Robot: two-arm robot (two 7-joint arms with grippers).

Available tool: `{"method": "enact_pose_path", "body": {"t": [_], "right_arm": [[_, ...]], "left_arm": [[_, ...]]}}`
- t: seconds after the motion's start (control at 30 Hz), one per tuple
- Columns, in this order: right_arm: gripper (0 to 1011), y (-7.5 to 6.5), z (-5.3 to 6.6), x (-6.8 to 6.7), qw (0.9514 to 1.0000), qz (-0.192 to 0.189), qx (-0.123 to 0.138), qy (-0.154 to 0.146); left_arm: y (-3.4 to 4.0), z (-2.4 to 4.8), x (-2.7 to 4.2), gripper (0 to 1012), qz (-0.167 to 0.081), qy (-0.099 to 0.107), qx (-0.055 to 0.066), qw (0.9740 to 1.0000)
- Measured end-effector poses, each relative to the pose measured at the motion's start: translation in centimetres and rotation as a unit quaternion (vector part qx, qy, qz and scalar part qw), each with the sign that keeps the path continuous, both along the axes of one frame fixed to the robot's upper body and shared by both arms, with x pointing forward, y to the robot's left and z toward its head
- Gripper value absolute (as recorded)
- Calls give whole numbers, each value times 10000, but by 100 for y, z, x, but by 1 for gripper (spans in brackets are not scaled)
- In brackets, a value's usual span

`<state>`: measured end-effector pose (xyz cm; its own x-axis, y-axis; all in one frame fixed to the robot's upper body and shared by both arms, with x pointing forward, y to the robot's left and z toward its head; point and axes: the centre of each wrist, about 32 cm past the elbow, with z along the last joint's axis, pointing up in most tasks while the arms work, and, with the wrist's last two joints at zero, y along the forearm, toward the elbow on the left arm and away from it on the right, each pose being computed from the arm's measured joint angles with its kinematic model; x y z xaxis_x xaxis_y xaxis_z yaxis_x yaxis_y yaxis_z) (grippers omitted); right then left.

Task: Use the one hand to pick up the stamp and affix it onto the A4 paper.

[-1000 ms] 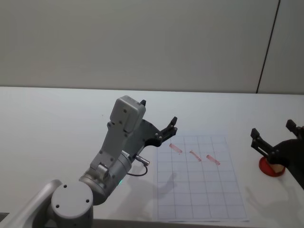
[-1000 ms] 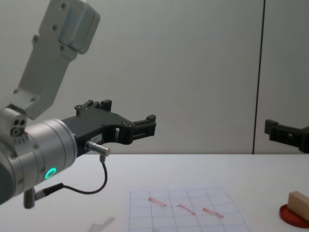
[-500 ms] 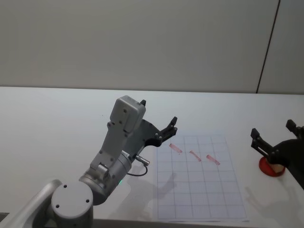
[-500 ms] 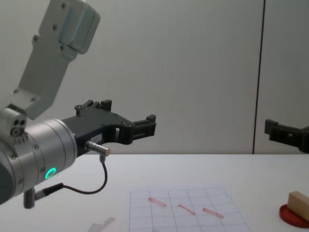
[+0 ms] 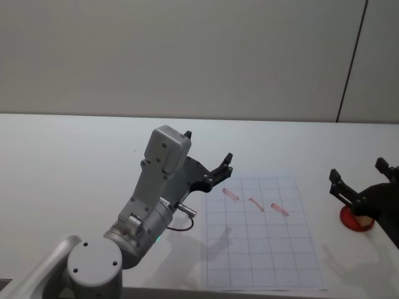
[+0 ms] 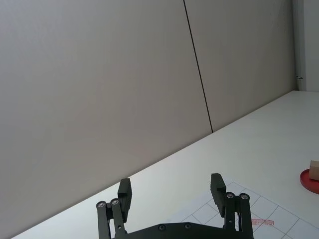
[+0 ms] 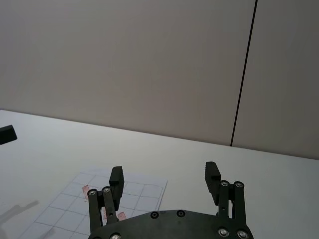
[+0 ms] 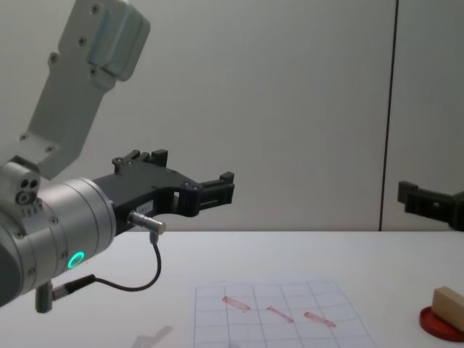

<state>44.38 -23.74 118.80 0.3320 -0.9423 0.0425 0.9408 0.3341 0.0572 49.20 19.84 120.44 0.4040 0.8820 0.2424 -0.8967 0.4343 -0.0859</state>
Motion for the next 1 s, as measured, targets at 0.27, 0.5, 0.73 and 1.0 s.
{"method": "enact_pose_path", "body": {"t": [0.27,0.5,0.73,1.0], "right_arm": [[1001,-47,-60,51,9996,-32,26,267],[1001,-132,-116,134,9977,-96,130,657],[1001,-251,-133,252,9936,-182,233,1090],[1001,-374,-69,338,9885,-306,296,1452]], "left_arm": [[0,0,0,1002,0,0,0,10000],[0,0,0,1002,0,0,0,10000],[0,0,0,1002,0,0,0,10000],[0,0,0,1002,0,0,0,10000]]}}
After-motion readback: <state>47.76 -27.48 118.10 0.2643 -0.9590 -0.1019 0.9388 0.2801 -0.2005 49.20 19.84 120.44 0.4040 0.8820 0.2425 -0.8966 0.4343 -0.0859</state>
